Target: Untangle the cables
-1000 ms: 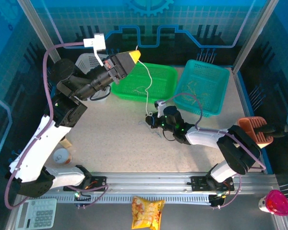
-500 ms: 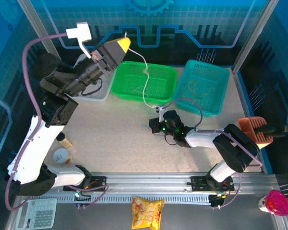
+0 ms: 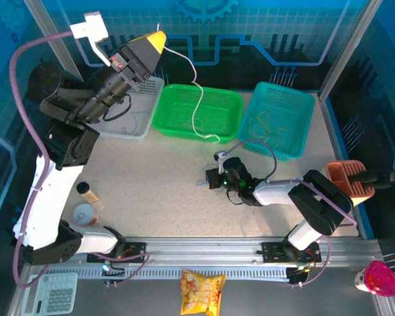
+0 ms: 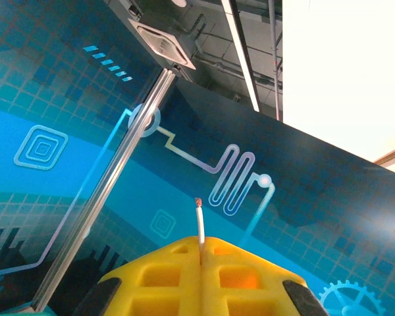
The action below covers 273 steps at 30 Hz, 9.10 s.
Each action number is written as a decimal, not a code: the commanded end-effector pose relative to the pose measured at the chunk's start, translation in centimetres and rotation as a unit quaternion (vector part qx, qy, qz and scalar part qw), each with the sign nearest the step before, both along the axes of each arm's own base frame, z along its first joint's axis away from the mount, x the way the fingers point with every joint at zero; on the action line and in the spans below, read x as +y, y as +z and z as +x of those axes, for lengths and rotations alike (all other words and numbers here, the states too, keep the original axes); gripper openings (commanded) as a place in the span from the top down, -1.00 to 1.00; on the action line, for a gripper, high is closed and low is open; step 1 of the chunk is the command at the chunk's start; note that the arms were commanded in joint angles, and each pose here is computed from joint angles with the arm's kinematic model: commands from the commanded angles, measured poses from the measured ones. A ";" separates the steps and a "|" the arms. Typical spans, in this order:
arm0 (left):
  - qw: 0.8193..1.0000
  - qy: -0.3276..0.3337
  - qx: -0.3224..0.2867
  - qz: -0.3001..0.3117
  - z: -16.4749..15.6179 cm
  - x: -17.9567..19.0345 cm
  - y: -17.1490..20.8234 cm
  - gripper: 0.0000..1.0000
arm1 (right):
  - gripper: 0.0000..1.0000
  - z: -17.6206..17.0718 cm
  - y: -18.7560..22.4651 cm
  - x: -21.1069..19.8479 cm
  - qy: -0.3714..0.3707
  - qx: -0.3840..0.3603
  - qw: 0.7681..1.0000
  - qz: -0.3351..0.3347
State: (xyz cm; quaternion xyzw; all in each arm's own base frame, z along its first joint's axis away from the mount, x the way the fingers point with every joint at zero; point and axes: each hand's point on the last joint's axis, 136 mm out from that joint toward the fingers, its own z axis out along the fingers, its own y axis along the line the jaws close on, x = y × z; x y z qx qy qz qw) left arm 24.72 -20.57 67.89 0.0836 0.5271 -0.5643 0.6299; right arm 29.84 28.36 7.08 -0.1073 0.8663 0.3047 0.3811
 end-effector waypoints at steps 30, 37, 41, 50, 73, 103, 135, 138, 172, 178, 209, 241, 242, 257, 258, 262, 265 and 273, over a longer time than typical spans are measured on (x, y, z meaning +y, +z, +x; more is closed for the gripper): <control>0.989 0.074 0.117 0.049 13.3 0.9 -11.0 1.00 | 0.07 -2.8 6.8 -1.4 -0.001 -0.049 0.999 -0.004; 0.972 0.104 0.169 0.122 22.3 -0.3 -19.1 1.00 | -0.08 -3.5 9.1 -3.5 -0.019 -0.065 0.998 -0.017; 0.960 0.105 0.203 0.162 26.2 -1.3 -24.0 1.00 | -0.08 -3.9 10.4 -4.8 -0.032 -0.073 0.996 -0.028; 0.928 0.094 0.291 0.214 30.3 -2.5 -32.9 0.85 | -0.08 -4.5 10.8 -7.3 -0.066 -0.076 0.994 -0.041; 0.914 0.114 0.310 0.234 25.2 1.0 -31.3 -0.98 | -0.09 -4.0 9.7 -6.6 -0.059 -0.056 0.995 -0.053; 0.839 0.212 0.496 0.077 10.2 12.9 -43.4 -0.98 | -0.05 -4.0 2.3 7.8 0.148 0.050 0.982 -0.108; 0.883 0.136 0.448 0.021 10.0 11.0 -37.5 -0.98 | 1.00 -2.4 8.4 6.8 0.118 0.002 0.989 -0.093; 0.893 0.109 0.438 0.010 9.8 10.2 -36.2 -0.98 | 1.00 -2.0 11.4 5.9 0.107 -0.015 0.993 -0.048; 0.921 -0.119 0.363 0.072 5.6 -3.8 -35.4 -0.27 | 1.00 -1.3 24.7 0.8 0.088 -0.066 0.974 0.198; 0.920 -0.131 0.360 0.077 5.1 -4.8 -35.6 -0.15 | 1.00 -1.2 24.5 0.8 0.087 -0.063 0.974 0.201; 0.940 -0.168 0.296 0.010 4.4 -5.7 -25.8 1.00 | -0.26 -0.7 20.5 -1.6 0.044 -0.045 0.984 0.170; 0.957 -0.191 0.216 -0.028 1.8 -5.0 -15.5 1.00 | -0.47 -1.5 22.3 -1.0 0.107 -0.128 0.964 0.209; 0.957 -0.192 0.215 -0.028 1.8 -5.0 -15.4 1.00 | -0.50 -1.4 22.3 -1.1 0.106 -0.129 0.964 0.209; 0.959 -0.203 0.194 -0.043 0.6 -4.9 -13.0 1.00 | 0.08 0.6 19.6 3.1 0.143 -0.093 0.949 0.263; 0.959 -0.202 0.193 -0.043 0.5 -4.8 -12.9 1.00 | 0.25 0.8 19.7 3.2 0.143 -0.091 0.947 0.272; 0.961 -0.197 0.190 -0.042 0.5 -4.7 -12.7 1.00 | -0.16 0.8 19.9 3.5 0.145 -0.089 0.943 0.285; 0.962 -0.194 0.189 -0.042 0.5 -4.6 -12.7 1.00 | -0.41 0.5 19.8 2.9 0.140 -0.097 0.947 0.273; 0.960 -0.199 0.190 -0.044 0.8 -4.9 -12.6 1.00 | -0.45 -0.6 21.0 1.7 0.138 -0.120 0.948 0.260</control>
